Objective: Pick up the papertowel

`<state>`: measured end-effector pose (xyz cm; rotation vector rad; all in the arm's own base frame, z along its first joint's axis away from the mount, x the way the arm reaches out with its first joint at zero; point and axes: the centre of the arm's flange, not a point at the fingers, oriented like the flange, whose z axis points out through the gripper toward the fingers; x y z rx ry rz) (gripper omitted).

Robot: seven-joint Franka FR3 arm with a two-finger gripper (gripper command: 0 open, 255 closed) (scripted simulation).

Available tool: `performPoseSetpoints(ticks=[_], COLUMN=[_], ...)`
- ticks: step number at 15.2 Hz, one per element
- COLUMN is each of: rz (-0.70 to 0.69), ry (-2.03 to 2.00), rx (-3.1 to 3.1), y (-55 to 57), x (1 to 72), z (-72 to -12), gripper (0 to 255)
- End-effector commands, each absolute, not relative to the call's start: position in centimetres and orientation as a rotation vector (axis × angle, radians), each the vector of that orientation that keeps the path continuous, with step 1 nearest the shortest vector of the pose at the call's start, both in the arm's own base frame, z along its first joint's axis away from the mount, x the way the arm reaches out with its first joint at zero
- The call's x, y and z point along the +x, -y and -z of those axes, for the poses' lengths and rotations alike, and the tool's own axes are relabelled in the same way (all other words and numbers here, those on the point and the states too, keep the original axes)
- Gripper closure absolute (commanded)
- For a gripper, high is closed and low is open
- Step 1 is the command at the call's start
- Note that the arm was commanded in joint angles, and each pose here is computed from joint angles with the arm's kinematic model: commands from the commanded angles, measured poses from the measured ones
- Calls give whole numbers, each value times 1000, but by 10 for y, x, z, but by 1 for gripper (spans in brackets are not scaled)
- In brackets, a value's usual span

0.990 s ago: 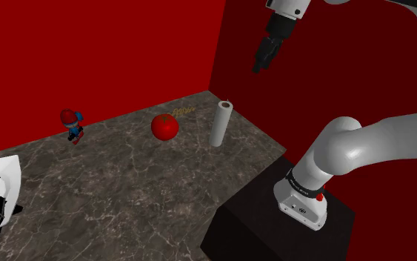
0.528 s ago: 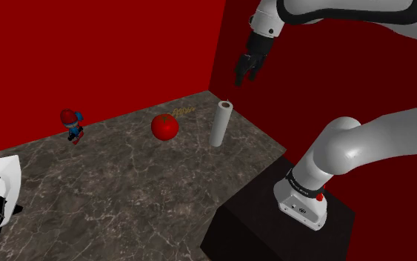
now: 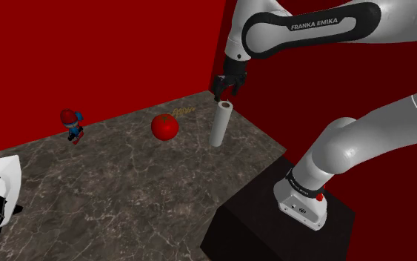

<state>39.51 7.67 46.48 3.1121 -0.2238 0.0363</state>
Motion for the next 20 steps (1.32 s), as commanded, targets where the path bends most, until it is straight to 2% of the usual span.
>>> performPoseSetpoints(ticks=[1, 8, 9, 20], rz=[-38, -38, -38, -38], ry=[236, 236, 236, 236], rx=[3108, 3108, 3108, 3108], y=[-78, -78, -78, -78], x=[397, 397, 397, 397], z=[-454, -424, -424, -435], gripper=[0, 0, 255, 255])
